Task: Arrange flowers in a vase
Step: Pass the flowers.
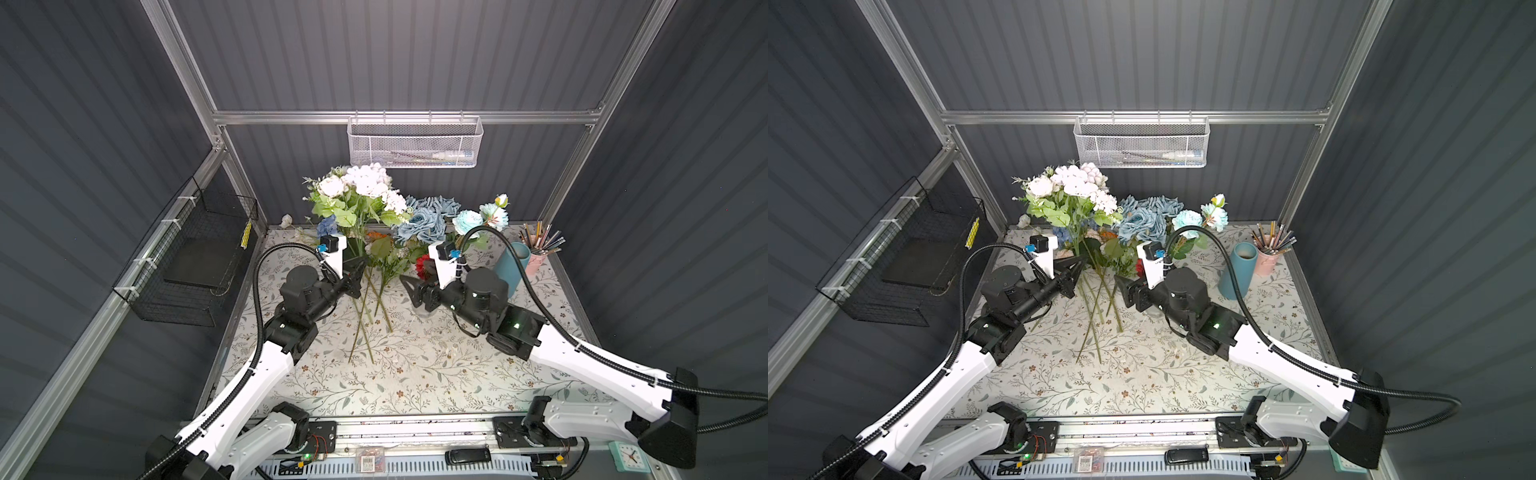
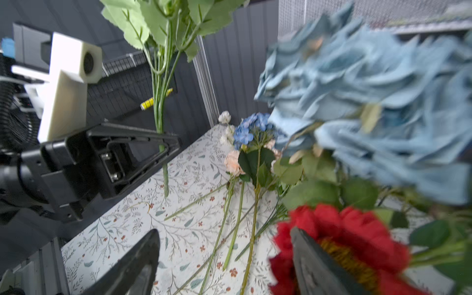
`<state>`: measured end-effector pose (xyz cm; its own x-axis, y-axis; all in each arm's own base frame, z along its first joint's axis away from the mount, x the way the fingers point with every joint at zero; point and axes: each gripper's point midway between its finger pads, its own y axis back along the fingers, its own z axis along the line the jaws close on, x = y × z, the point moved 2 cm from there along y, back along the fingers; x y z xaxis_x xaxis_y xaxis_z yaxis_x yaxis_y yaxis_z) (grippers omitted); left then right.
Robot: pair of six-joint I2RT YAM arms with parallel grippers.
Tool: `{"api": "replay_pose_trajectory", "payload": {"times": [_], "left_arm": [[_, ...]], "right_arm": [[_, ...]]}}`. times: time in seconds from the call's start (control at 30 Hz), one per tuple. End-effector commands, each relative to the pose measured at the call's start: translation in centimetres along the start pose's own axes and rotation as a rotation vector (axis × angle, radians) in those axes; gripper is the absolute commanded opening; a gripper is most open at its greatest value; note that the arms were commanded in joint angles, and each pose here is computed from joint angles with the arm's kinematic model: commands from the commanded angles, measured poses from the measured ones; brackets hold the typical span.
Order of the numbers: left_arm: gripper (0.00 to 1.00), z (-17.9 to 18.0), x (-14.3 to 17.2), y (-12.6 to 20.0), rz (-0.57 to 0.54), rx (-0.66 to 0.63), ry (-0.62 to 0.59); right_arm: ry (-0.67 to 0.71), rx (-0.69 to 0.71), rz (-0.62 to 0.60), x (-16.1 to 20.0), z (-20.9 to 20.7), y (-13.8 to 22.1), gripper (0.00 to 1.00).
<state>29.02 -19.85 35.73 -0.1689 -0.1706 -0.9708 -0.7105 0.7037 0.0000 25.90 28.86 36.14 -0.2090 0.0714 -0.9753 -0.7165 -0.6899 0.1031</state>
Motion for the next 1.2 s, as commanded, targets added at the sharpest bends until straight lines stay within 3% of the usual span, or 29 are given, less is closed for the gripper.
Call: {"api": "replay_pose_trajectory", "payload": {"times": [0.0,0.33,0.67,0.87,1.0,1.03,1.07,1.13,1.17], "left_arm": [[0.00,-4.6,-3.1,-0.1,-0.076,0.259,-0.067],[0.00,-8.7,-2.8,-0.9,-0.053,0.468,-0.080],[0.00,-11.3,-1.4,-1.1,0.000,0.535,-0.122],[0.00,-11.4,-1.2,-1.2,0.004,0.533,-0.122],[0.00,-11.3,-1.3,-1.2,-0.002,0.520,-0.123],[0.03,-11.3,-1.3,-1.2,-0.003,0.519,-0.122],[0.19,-11.2,-1.4,-1.1,-0.006,0.515,-0.121],[0.92,-10.8,-1.6,-1.1,-0.018,0.476,-0.108],[1.00,-10.4,-1.6,-1.0,-0.025,0.450,-0.104]], "right_arm": [[-0.034,-0.118,-0.048,-2.6,1.0,1.0,0.79],[-0.017,-0.219,-0.108,-5.7,2.3,1.3,0.77],[-0.044,-0.266,-0.121,-6.4,2.5,-0.5,0.68],[-0.059,-0.299,-0.121,-6.4,2.8,-0.6,0.39],[-0.066,-0.297,-0.118,-6.2,2.6,-0.4,0.08],[-0.068,-0.295,-0.118,-6.2,2.5,-0.4,0.02],[-0.069,-0.293,-0.121,-6.2,2.5,-0.3,0.00],[-0.070,-0.277,-0.128,-6.2,2.1,0.0,0.00],[-0.067,-0.268,-0.133,-6.3,1.9,0.2,0.00]]}}
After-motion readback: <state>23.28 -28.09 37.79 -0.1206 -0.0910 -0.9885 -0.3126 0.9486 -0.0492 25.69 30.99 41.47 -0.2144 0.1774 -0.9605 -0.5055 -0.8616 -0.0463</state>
